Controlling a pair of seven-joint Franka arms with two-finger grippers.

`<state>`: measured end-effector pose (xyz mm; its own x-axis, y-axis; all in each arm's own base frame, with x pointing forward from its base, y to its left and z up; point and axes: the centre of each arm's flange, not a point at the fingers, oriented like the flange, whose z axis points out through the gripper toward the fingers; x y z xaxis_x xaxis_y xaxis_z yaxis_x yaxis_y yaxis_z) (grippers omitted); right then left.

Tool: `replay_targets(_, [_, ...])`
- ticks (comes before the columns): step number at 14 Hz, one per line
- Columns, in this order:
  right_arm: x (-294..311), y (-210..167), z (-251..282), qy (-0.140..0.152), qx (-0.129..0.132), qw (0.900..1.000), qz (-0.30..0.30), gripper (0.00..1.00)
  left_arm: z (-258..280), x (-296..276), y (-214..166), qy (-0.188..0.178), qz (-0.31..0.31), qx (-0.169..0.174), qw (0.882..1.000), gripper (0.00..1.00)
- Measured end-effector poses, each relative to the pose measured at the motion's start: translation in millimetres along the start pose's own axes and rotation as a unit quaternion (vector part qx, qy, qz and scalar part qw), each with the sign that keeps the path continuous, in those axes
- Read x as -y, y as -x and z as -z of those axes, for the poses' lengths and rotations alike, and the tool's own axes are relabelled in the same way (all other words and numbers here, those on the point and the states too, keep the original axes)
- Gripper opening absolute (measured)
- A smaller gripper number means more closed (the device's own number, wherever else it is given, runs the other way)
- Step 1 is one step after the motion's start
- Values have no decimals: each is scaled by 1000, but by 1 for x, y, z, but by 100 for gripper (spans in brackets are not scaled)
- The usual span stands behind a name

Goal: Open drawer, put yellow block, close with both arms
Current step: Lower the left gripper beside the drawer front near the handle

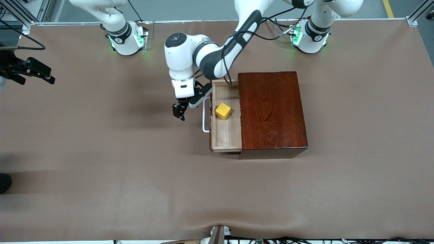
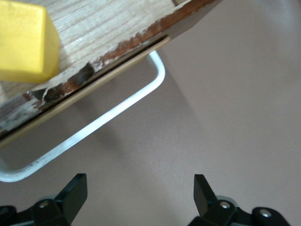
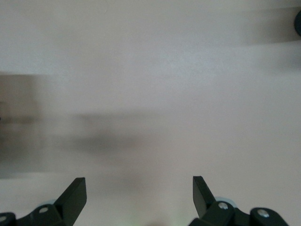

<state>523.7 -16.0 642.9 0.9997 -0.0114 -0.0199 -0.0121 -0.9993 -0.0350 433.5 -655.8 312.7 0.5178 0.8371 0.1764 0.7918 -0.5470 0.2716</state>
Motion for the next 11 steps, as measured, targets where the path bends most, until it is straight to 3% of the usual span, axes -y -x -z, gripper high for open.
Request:
replay_targets(6, [2, 0, 2, 1, -3, 1000, 3, 100, -23, 12, 2, -19, -10, -42, 999, 100])
replay_targets(11, [5, 0, 3, 1, -4, 1000, 5, 100, -23, 13, 1, -28, -5, -48, 998, 100])
